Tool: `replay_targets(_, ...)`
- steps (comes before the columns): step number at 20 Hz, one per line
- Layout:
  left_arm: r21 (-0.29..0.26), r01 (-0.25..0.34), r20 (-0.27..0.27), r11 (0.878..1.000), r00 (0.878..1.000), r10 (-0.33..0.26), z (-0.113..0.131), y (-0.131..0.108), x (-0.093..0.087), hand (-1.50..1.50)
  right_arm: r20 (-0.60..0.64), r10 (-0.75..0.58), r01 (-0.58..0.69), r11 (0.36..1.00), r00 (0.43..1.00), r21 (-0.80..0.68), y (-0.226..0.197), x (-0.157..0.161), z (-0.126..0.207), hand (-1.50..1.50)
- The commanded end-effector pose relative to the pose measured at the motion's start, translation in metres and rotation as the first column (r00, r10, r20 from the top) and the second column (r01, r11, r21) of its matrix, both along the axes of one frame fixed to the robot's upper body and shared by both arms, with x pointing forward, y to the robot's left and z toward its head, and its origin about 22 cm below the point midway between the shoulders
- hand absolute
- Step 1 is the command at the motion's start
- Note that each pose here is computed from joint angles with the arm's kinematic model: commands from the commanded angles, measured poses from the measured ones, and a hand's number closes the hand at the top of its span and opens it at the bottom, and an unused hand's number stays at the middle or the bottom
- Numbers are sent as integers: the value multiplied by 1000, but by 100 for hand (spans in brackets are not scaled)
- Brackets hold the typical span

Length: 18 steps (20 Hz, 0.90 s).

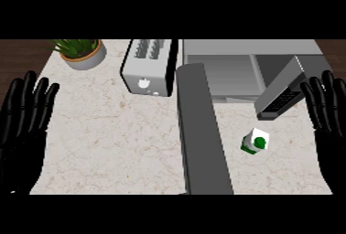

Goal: Pick up the milk, place it into the microwave and close the microwave

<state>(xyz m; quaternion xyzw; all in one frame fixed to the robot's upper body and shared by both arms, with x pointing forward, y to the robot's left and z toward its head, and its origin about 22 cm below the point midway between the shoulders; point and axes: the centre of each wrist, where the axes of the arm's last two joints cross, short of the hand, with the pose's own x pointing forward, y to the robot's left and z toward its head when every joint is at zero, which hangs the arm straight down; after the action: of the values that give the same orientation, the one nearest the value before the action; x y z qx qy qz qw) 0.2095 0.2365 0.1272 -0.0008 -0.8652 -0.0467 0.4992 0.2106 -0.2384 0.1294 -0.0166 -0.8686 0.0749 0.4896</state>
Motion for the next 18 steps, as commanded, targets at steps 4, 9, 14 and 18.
replay_targets(4, -11, -50, 0, 999, 999, 50, 4, 5, 8, -150, 46, -87, 85, 995, 995, 42, 36, 12, 8, -150)
replay_targets(9, -78, -151, -125, 986, 982, 140, -25, 25, -4, -150, -76, -72, 74, 997, 995, 21, 65, 2, -10, -150)
replay_targets(14, -101, -150, -129, 983, 982, 137, -28, 15, -28, -150, -81, -102, 103, 995, 991, 13, 66, -21, 0, -150)
replay_targets(18, -65, -149, -142, 987, 980, 139, -30, 34, -46, -150, -104, -170, 172, 985, 980, 12, 77, -30, -9, -150)
